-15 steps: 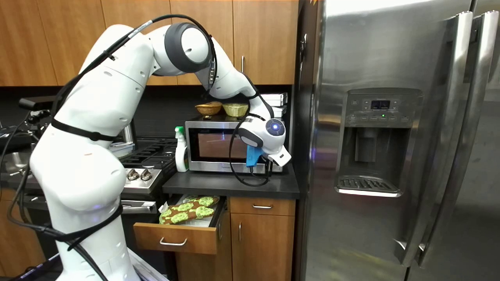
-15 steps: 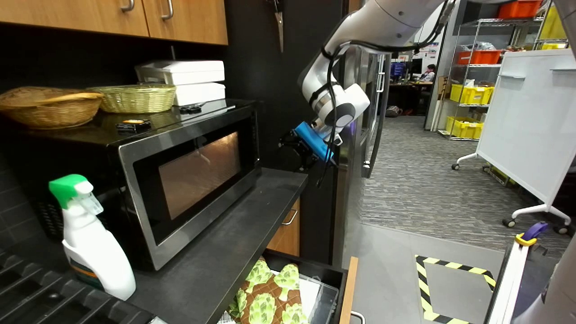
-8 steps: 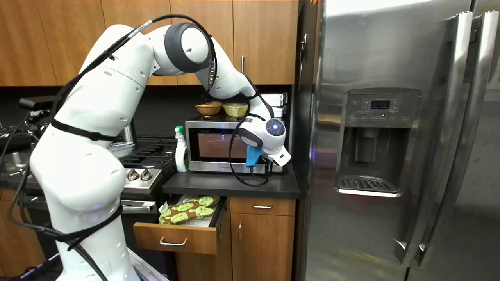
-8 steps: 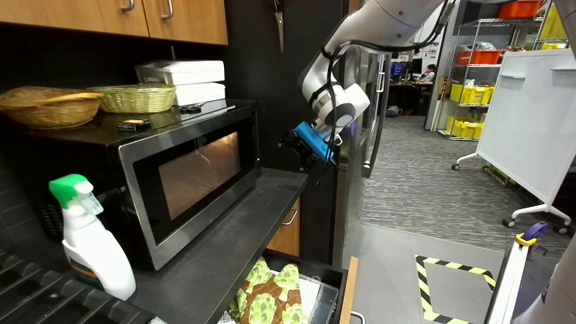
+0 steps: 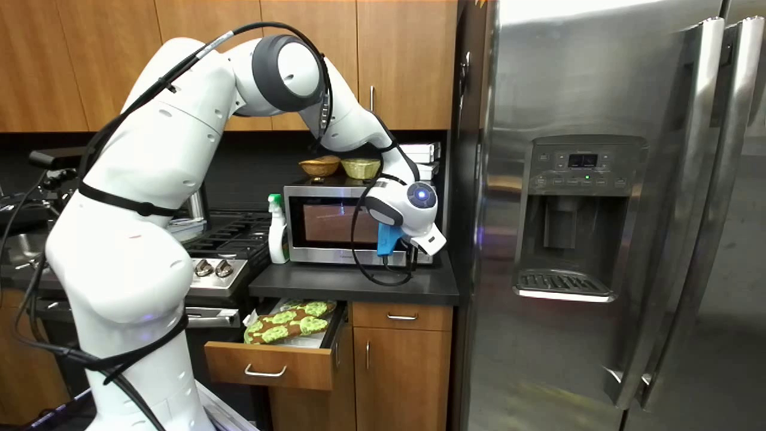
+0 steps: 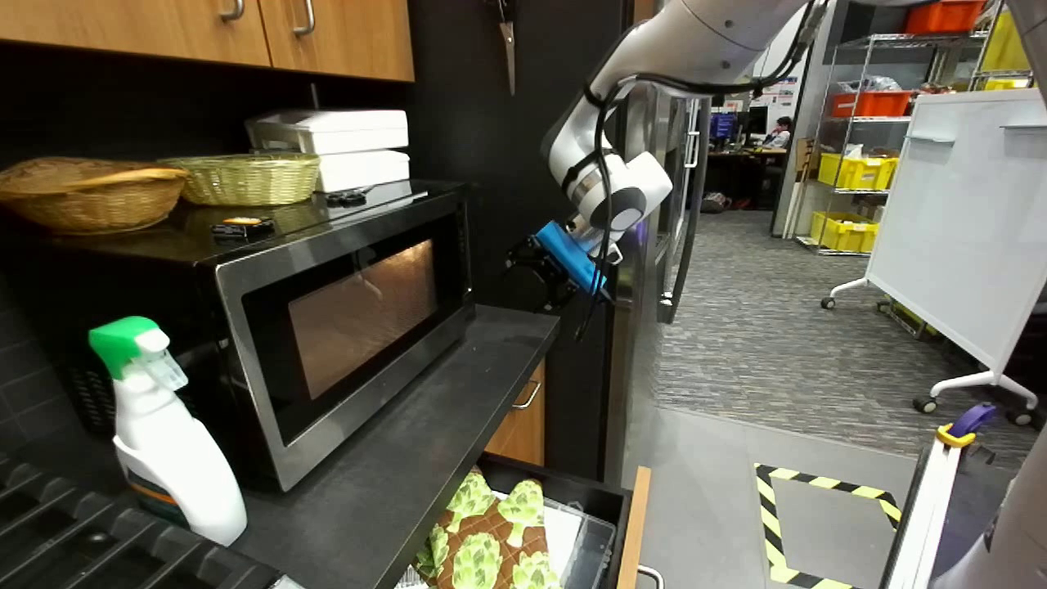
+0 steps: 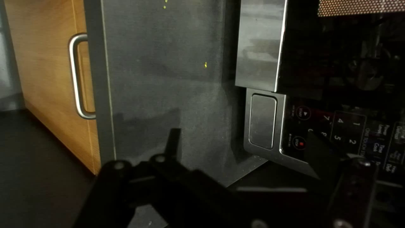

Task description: Press a button on the right side of the microwave

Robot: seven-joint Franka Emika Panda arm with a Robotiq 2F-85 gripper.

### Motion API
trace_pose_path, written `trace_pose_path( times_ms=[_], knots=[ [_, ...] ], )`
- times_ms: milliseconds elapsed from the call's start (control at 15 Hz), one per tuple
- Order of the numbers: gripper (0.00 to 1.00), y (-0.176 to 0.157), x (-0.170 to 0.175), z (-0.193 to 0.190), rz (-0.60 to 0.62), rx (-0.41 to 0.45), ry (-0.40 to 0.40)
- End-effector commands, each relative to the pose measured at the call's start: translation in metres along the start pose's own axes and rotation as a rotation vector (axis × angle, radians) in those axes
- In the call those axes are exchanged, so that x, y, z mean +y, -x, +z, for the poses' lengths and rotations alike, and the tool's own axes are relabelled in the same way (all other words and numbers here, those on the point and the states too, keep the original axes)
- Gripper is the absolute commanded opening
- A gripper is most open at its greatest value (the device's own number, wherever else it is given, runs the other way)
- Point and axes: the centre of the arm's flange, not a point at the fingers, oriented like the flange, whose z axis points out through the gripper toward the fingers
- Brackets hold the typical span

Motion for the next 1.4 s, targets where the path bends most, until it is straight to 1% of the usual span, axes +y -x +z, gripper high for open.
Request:
trace_pose_path(
  times_ms=[0,1000,1333],
  knots=[
    [1.00,0.0000,0.0000,0.0000,0.000,0.000,0.000],
    [1.00,0.0000,0.0000,0.0000,0.000,0.000,0.000],
    [1.00,-0.0006,0.0004,0.0027,0.003,0.002,-0.011]
  ],
)
